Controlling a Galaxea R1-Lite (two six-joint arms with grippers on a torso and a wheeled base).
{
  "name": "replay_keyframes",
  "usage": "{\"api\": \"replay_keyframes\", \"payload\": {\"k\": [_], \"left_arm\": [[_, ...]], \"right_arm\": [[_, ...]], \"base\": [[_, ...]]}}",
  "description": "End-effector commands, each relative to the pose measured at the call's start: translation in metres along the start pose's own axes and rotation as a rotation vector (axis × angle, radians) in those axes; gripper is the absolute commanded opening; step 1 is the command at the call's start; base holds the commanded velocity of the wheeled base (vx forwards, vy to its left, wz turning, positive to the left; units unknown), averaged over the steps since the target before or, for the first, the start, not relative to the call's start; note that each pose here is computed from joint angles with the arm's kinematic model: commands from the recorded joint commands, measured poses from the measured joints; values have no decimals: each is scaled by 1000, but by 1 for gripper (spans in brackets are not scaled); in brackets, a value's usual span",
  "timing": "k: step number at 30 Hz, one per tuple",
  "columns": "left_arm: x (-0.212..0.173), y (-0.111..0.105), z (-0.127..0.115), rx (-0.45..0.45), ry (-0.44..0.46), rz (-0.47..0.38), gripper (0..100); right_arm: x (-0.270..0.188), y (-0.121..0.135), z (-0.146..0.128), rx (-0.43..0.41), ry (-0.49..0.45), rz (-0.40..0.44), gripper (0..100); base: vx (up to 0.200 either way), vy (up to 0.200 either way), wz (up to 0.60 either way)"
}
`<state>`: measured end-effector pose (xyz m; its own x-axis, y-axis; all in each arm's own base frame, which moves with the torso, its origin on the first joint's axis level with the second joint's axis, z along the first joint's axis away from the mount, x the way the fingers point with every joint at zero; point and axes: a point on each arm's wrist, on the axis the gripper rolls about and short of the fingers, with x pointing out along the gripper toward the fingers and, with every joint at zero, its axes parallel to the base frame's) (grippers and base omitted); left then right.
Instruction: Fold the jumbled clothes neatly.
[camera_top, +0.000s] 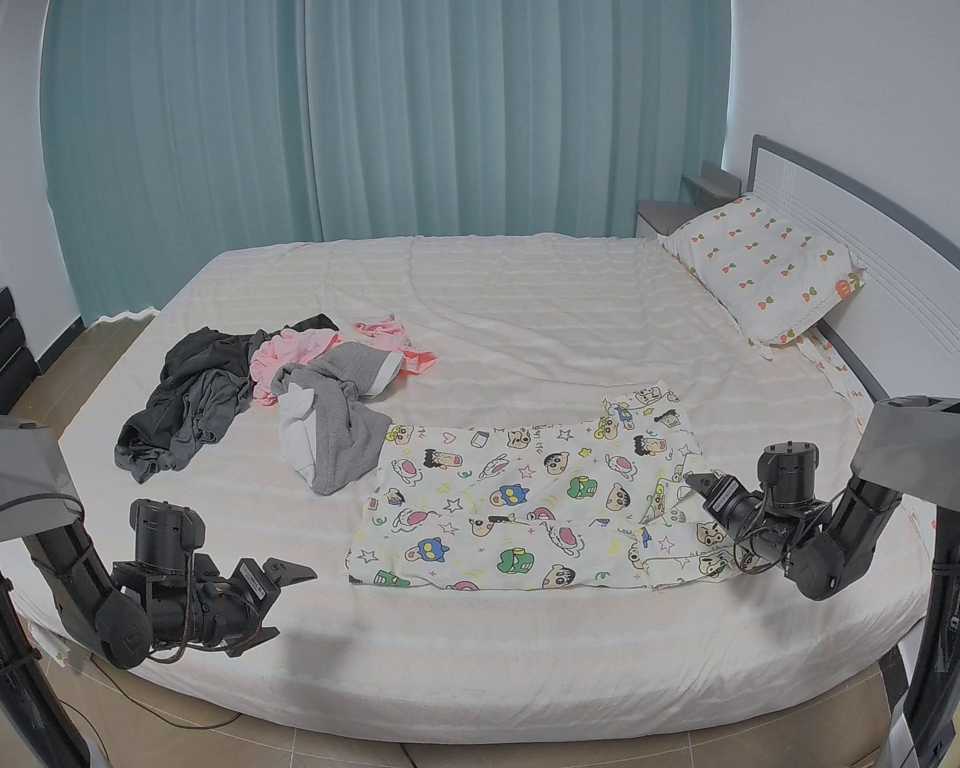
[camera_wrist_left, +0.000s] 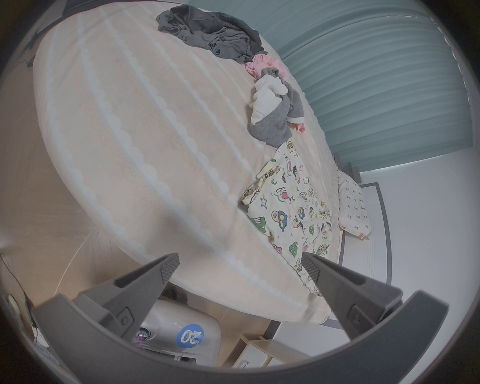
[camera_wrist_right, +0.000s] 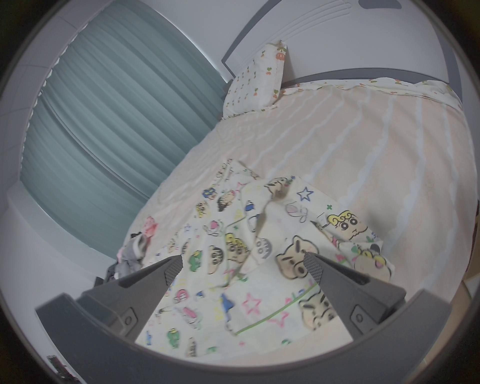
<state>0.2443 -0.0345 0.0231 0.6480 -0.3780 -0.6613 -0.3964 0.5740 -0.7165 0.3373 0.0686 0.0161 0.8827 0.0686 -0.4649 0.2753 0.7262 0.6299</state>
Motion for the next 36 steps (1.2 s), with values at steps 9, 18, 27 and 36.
{"api": "replay_keyframes", "payload": {"k": [9,18,27,36], "left_arm": [[0,4,-3,4,-4,-6,100],[1,4,-4,7,-4,-1,100],[2,4,-4,11,0,-5,100],[17,-29,11,343,-82,-141,100]], "right_arm": [[-57,33,6,-68,-46,158,100],[-62,34,8,-79,-54,168,100],[-59,33,5,-86,-43,158,100],[-61,32,-1,-96,-16,161,100]], "base": [[156,0,0],[200,0,0],[111,0,0],[0,0,0]]}}
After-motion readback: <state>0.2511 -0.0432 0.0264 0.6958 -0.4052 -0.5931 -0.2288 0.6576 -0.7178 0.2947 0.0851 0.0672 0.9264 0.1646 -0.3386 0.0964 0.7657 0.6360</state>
